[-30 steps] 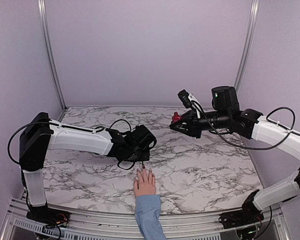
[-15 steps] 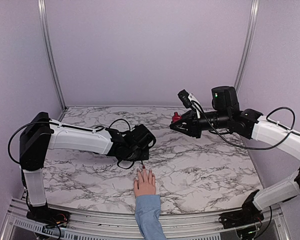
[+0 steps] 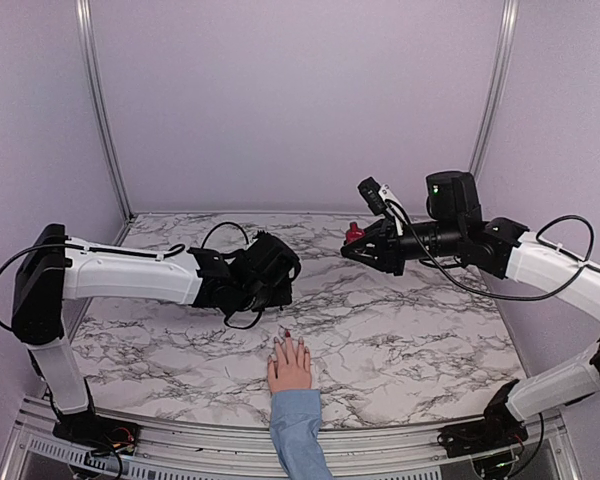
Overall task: Paint the nails
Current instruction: Paint the nail with the hand.
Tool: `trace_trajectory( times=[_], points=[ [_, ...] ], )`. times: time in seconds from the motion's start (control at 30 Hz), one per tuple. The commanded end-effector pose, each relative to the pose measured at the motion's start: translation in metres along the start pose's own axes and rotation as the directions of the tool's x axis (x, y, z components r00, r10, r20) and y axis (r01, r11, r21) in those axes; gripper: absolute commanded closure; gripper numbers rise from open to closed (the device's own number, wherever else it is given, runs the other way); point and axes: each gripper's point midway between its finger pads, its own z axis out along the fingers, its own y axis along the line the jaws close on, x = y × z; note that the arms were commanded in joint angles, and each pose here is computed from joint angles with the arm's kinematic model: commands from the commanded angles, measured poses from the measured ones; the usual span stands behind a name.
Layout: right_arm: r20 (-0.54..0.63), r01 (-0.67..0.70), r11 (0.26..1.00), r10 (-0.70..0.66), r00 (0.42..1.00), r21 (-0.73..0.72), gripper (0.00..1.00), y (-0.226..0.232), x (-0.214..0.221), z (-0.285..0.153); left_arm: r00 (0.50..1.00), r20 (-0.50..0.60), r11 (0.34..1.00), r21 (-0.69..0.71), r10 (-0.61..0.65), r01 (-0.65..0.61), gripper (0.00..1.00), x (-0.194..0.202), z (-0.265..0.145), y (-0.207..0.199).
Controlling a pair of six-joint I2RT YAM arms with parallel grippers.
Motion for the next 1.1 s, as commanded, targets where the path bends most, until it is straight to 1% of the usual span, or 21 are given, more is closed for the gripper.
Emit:
trace_trajectory(
  times=[0.0, 0.13, 0.37, 0.57, 1.07],
  points=[
    [0.038, 0.015, 1.0, -0.016, 0.999, 0.005, 1.0, 0.003, -0.013, -0.01, 0.998, 0.048, 0.998, 0.05, -0.032, 0.03, 1.0, -0.011, -0.013, -0.008],
    [0.038, 0.01, 1.0, -0.01, 0.999, -0.005, 1.0, 0.004, -0.013, -0.01, 0.998, 0.048, 0.993, 0.113, -0.03, 0.025, 1.0, -0.003, -0.016, -0.018],
    [0.035, 0.006, 1.0, -0.006, 0.999, -0.007, 1.0, 0.005, -0.011, -0.01, 0.998, 0.029, 0.988, 0.148, -0.051, 0.046, 1.0, 0.004, -0.014, -0.021],
    [0.037, 0.008, 1.0, -0.008, 0.999, -0.005, 1.0, 0.005, -0.012, -0.011, 0.999, -0.039, 0.995, 0.098, -0.022, 0.026, 1.0, 0.022, 0.002, -0.019],
    [0.027, 0.005, 1.0, -0.005, 1.0, -0.002, 1.0, 0.003, -0.009, -0.008, 0.994, -0.106, 1.0, 0.018, 0.024, -0.023, 1.0, 0.036, 0.014, -0.011]
  ],
)
